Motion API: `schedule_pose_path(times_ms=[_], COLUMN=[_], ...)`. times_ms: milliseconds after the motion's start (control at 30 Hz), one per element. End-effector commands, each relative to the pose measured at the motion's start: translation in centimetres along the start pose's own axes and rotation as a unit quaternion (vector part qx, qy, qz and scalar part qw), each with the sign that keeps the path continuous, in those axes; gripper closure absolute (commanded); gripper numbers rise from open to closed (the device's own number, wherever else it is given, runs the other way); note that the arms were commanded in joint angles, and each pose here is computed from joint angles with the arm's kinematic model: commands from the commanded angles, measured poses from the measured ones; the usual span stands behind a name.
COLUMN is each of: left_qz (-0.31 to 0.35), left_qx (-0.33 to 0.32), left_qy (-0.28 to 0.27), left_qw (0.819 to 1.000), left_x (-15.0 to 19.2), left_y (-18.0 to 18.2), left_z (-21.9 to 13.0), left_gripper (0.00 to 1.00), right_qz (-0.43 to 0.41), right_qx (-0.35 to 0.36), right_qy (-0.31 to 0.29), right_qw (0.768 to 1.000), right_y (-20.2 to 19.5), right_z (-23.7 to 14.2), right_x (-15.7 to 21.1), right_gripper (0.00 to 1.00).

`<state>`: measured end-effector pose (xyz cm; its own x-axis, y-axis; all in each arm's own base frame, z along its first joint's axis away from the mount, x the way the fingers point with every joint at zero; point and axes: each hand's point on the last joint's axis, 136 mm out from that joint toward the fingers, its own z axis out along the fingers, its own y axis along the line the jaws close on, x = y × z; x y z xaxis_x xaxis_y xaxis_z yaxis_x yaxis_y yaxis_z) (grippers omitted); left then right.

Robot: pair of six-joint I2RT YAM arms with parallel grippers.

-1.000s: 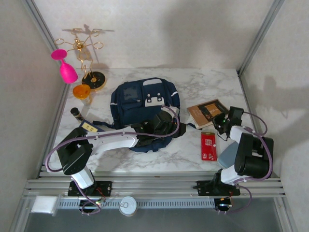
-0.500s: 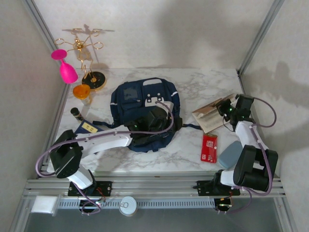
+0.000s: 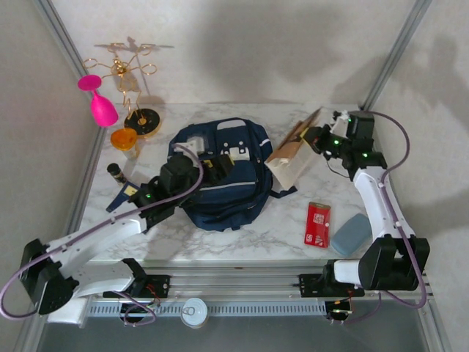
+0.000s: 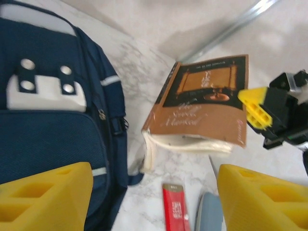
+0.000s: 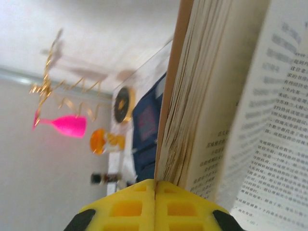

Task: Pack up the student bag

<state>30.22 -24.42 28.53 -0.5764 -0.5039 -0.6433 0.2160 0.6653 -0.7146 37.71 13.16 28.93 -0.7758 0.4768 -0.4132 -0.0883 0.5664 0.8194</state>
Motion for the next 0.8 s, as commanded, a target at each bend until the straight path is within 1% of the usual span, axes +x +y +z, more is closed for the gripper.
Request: schedule_pose_path(times_ms=[0,100,167,233,333,467,500,533,600,700,767], left_qz=[-0.036,-0.063,-0.082,-0.098,-0.115,-0.122,-0.12,-0.119,-0.112,-0.102,-0.098], left_qx=[-0.028,-0.049,-0.061,-0.078,-0.088,-0.102,-0.102,-0.107,-0.115,-0.116,-0.108], left_qy=[-0.013,-0.03,-0.039,-0.044,-0.046,-0.021,-0.011,0.002,0.028,0.067,0.087], left_qw=[0.999,0.996,0.994,0.991,0.988,0.987,0.987,0.987,0.987,0.986,0.986], left_x=[-0.7,-1.4,-1.7,-1.8,-1.5,0.0,0.6,1.2,2.2,3.6,4.2], left_y=[2.6,4.9,6.4,8.0,9.8,11.8,12.1,12.6,13.2,13.5,13.4], left_z=[-1.6,-2.7,-3.2,-3.7,-4.0,-3.2,-2.7,-2.1,-0.8,1.3,2.7], left_gripper=[0.29,0.27,0.26,0.25,0.25,0.24,0.23,0.23,0.24,0.27,0.29], right_qz=[-0.027,-0.03,-0.032,-0.036,-0.025,-0.021,-0.02,-0.022,-0.037,-0.067,-0.088], right_qx=[-0.071,-0.102,-0.124,-0.121,-0.087,-0.044,-0.028,-0.011,0.011,0.056,0.117], right_qy=[0.07,0.128,0.175,0.205,0.225,0.252,0.258,0.266,0.267,0.238,0.209], right_qw=[0.995,0.986,0.976,0.971,0.97,0.966,0.965,0.964,0.963,0.967,0.967], right_y=[4.9,7.0,8.2,8.1,5.2,0.9,-0.2,-1.2,-2.1,-2.8,-4.5], right_z=[1.8,5.1,7.5,9.8,12.6,14.6,14.8,14.9,14.7,13.5,12.6], right_x=[2.6,5.7,8.0,9.6,11.0,13.3,13.7,14.1,14.2,13.2,12.1], right_gripper=[1.0,1.0,1.0,1.0,1.0,1.0,0.97,0.89,0.78,0.57,0.46])
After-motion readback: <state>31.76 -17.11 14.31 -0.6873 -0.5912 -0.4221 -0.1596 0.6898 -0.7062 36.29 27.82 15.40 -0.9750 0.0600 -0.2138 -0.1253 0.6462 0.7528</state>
